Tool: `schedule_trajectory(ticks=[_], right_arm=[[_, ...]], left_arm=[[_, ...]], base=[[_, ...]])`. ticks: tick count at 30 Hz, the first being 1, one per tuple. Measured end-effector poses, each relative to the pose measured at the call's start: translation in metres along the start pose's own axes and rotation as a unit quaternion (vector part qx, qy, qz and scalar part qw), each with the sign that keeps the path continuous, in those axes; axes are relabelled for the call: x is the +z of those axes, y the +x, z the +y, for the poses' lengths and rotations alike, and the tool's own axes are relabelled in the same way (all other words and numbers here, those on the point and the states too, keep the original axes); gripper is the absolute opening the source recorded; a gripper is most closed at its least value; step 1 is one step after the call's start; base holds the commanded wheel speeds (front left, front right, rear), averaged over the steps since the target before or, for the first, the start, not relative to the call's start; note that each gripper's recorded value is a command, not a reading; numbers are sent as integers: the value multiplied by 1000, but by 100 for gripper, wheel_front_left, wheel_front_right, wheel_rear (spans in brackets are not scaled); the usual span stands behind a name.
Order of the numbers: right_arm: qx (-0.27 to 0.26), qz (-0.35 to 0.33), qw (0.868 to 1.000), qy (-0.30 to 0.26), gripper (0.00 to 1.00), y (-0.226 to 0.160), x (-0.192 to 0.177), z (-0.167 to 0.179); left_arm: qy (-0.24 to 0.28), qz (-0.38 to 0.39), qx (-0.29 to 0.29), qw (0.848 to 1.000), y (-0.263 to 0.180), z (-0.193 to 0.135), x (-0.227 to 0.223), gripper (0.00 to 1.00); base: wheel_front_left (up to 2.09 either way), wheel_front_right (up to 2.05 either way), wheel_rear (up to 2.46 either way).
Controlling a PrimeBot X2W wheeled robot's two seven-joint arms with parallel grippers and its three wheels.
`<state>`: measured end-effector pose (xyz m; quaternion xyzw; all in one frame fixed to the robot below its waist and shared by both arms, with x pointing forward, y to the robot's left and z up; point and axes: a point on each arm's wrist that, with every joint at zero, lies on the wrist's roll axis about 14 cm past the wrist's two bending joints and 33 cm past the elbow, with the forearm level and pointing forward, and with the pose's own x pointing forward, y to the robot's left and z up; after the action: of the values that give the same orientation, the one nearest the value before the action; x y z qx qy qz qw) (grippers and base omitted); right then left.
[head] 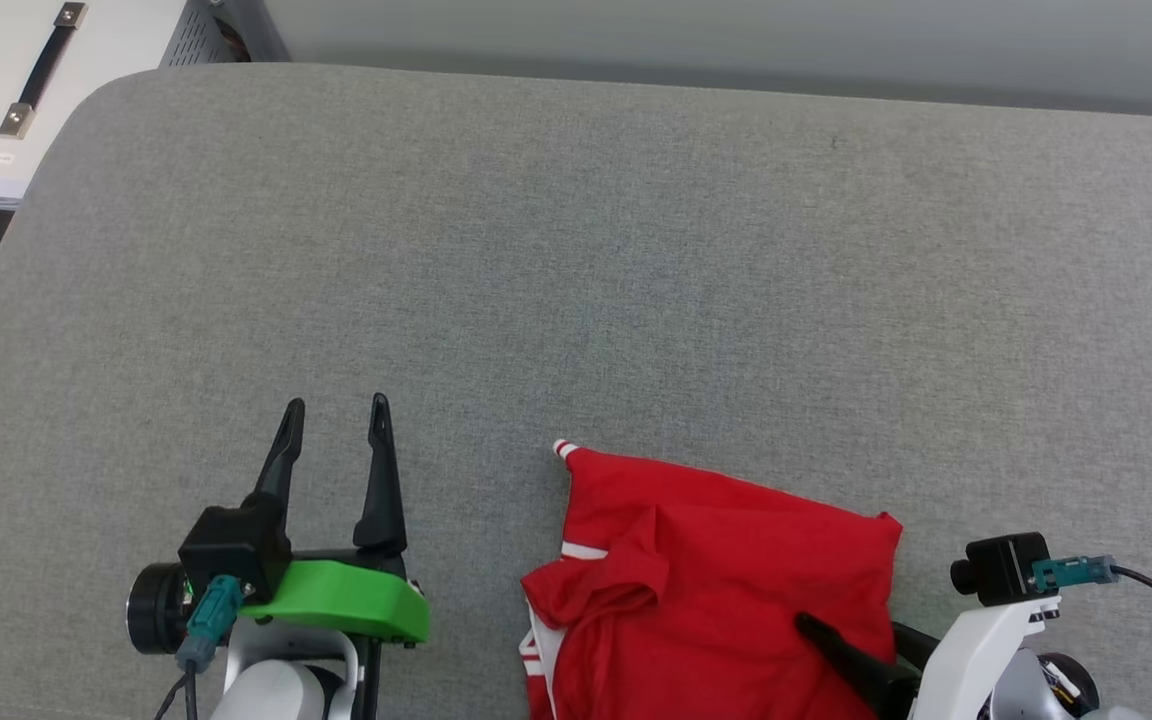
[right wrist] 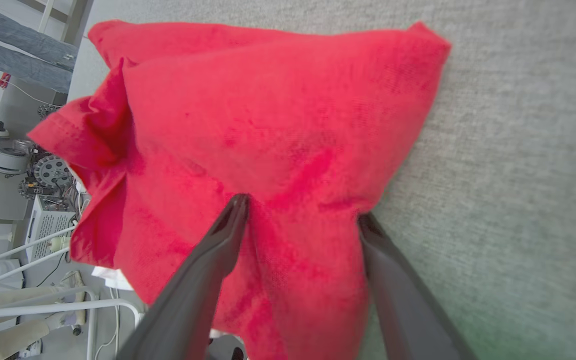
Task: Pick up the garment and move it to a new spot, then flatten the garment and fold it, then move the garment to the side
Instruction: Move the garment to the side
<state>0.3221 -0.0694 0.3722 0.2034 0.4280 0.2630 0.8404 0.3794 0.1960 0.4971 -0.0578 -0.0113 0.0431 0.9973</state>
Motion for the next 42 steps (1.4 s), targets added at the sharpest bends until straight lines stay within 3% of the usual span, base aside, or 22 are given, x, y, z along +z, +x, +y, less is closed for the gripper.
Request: schedule_trajectory(ticks=[2,3,4,14,23,34,42], right_arm=[[3,3,1000,3,96,2,-1,0],[3,3,1000,3,34,2,-1,0],[2,3,1000,2,0,3,-1,-1],[-7,0,1000,-8,0,-3,0,-5],[-52,-16,996,-65,0,-33,18,-22],[-138,-52,983,-107,0,-95,49,-57],[-204,-95,968,-113,0,-135,87,-90]], left_arm=[[1,0,3,1000,1,1,-1,100],[0,0,3,1000,1,1,-1,100],[0,-1,1,1000,2,0,-1,100],[6,-10,-1,1000,0,0,5,100],[4,-32,-15,999,-8,-8,19,100],[-17,-50,-102,993,2,-66,29,100],[-26,-72,-192,978,26,-129,41,100]], base=[[0,0,0],[0,0,0],[0,0,0],[0,0,0],[0,0,0],[0,0,0],[0,0,0]])
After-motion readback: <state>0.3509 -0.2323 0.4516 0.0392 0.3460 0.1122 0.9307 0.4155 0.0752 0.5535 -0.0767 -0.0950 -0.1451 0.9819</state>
